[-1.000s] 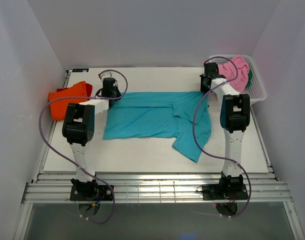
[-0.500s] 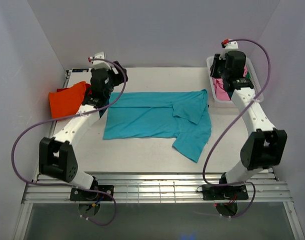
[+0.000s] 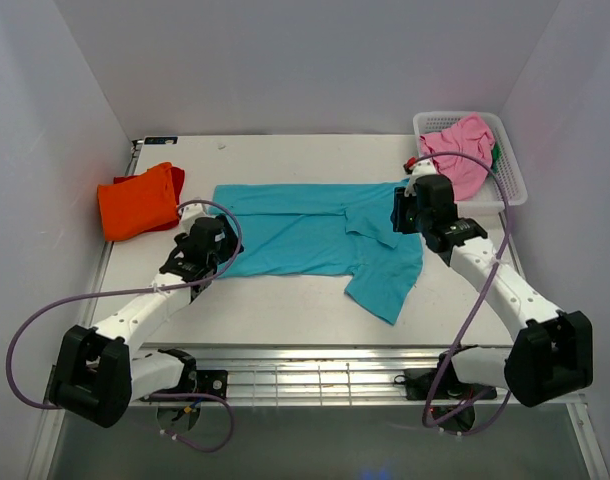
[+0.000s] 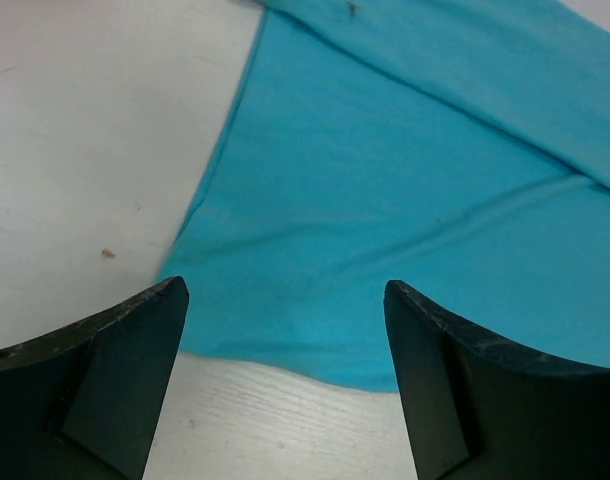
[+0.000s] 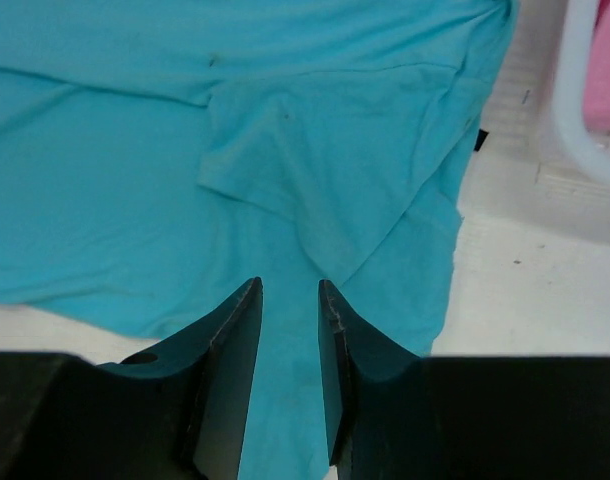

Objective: Fold and stack the t-shirts
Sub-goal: Grap the side of the flattened tshirt closest away from the robot with both arms

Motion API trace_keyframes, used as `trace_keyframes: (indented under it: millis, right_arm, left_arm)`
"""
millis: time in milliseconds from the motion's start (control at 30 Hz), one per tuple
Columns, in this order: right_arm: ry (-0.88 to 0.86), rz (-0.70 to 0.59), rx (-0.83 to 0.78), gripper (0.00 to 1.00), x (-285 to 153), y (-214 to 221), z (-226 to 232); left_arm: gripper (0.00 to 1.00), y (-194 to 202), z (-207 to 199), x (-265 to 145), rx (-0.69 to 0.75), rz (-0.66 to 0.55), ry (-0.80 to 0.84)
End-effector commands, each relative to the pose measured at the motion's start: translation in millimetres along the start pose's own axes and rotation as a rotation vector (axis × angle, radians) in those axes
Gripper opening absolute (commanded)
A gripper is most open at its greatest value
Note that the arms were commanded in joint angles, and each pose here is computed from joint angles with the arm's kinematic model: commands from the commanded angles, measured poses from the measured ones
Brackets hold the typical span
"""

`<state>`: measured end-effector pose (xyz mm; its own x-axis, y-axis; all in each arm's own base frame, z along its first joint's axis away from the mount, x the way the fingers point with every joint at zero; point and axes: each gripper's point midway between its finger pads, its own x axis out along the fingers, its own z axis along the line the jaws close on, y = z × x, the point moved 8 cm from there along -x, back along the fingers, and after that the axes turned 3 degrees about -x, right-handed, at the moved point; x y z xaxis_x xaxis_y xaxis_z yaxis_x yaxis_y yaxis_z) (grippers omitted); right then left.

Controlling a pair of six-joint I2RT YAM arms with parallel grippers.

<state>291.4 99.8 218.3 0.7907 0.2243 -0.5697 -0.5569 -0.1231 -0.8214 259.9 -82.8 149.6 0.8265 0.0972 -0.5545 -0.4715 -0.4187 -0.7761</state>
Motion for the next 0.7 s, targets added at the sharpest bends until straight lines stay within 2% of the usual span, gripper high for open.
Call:
trace_keyframes:
  millis: [0,167,367,667]
  right_arm:
    - [0.026,0.001,0.025,0.36,-24,10,19]
    - [0.014,0.128,0.02,0.39,-36,57,53]
    - [0.072,0.263,-0.033,0.41,-37,109,69]
    - [0.136,0.317,-0.066,0.41,-48,133,77]
  left_arm:
    - [0.9,6,16,-7,-0.066,-0.025,-0.128]
    - [0.9,30,36,-8,-0.065,0.014,-0.197]
    - [0.91,33,36,-5,-0.067,0.008,-0.191]
    - [0.92,38,29,12,-0.023,0.032,-0.163]
